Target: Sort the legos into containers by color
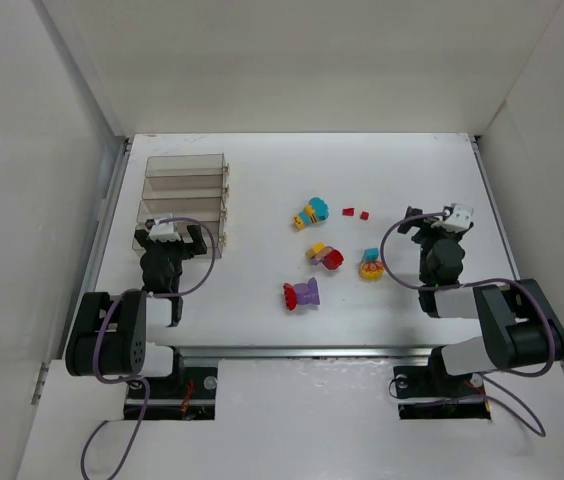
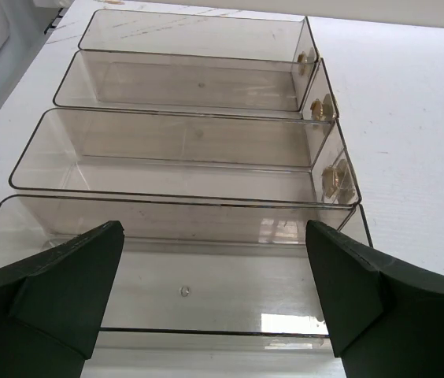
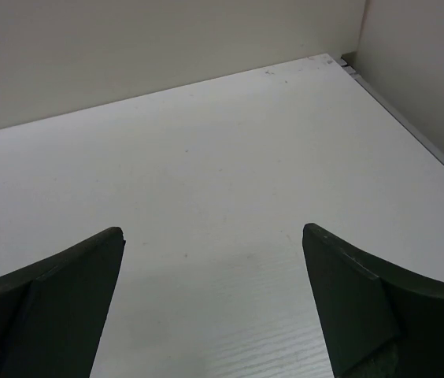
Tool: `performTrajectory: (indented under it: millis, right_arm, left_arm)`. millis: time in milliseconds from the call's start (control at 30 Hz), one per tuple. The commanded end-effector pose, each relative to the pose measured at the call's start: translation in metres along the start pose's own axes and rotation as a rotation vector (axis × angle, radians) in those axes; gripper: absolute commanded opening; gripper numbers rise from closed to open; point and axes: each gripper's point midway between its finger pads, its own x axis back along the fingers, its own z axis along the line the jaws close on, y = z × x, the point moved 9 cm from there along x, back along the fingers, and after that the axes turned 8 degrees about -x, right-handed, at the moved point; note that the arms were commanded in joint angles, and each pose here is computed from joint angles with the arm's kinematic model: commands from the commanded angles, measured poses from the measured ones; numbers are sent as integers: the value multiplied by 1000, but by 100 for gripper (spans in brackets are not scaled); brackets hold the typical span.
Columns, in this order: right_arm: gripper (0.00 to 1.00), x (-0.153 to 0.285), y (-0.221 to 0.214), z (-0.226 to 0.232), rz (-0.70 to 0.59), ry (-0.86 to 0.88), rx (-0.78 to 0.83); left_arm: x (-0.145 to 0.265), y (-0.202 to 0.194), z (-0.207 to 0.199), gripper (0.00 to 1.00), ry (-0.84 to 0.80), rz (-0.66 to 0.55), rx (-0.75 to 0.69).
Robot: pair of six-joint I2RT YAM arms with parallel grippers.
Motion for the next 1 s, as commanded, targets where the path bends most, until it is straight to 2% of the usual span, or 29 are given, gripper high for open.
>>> performTrajectory:
  millis: [0, 133, 200, 233, 267, 300, 333, 367, 400, 433, 467, 533, 567, 600, 633, 667, 700, 733, 767, 800, 867, 900, 933, 967]
  right_arm:
    - [100, -6, 16, 9, -80, 20, -26]
    - [100, -6, 16, 9, -80, 20, -26]
    - [100, -11, 31, 18, -122, 33, -36]
    - [100, -12, 24, 18, -27, 8, 11]
    - [100, -14, 28, 23, 11, -62, 32]
    - [100, -37, 66, 40, -23, -93, 19]
    - [100, -39, 63, 40, 107, -133, 134]
    - [100, -47, 79, 39, 99, -206, 186]
    - [100, -58, 112, 57, 36, -225, 195]
    - [100, -60, 123, 61, 16, -254, 227]
    - [100, -64, 135, 61, 4, -271, 313]
    - [100, -72, 175, 81, -76, -291, 279]
    - [100, -75, 176, 87, -51, -311, 258]
    - [100, -80, 181, 98, -19, -251, 263]
    - [100, -87, 218, 119, -27, -142, 250]
    - [100, -101, 208, 131, 70, -36, 269]
    - [100, -101, 192, 135, 250, 56, 316]
    - [100, -107, 189, 148, 333, 185, 280]
    - [100, -114, 214, 163, 321, 217, 230]
    - [100, -123, 174, 163, 508, 182, 223]
    - [100, -133, 167, 168, 588, 180, 185]
    - [100, -137, 143, 168, 661, 170, 165]
    - [100, -137, 136, 169, 693, 183, 151]
    - [100, -134, 127, 171, 733, 215, 129]
  left_arm:
    - [-8, 36, 1, 100, 10, -199, 16]
    - [-8, 36, 1, 100, 10, -199, 16]
    - [-8, 38, 0, 100, -10, -217, -4]
    - [-6, 38, -5, 100, -69, -228, -22]
    - [-3, 50, -5, 100, -92, -279, -54]
    - [-1, 38, -8, 100, -134, -177, -69]
    - [-12, 62, -10, 100, -174, -191, -94]
    - [-15, 78, -18, 100, -304, -181, -145]
    - [-19, 99, -17, 100, -381, -211, -317]
    - [-21, 95, -21, 100, -480, -95, -349]
    - [-35, 137, -20, 100, -486, -157, -374]
    - [-50, 149, -21, 100, -473, -76, -339]
    - [-61, 182, -17, 100, -445, -115, -364]
    - [-74, 181, -15, 100, -458, -69, -402]
    - [-78, 189, -26, 100, -517, -63, -457]
    - [-79, 189, -32, 100, -562, -4, -498]
    - [-86, 214, -33, 100, -530, -43, -564]
    - [-91, 214, -49, 100, -552, -27, -581]
    - [-92, 215, -54, 100, -556, 1, -599]
    - [-96, 235, -58, 100, -516, -17, -630]
    - [-103, 240, -81, 100, -526, 3, -672]
    - [-105, 246, -87, 100, -504, 11, -664]
    - [-108, 266, -86, 100, -387, 5, -641]
    - [-111, 265, -98, 100, -355, 41, -557]
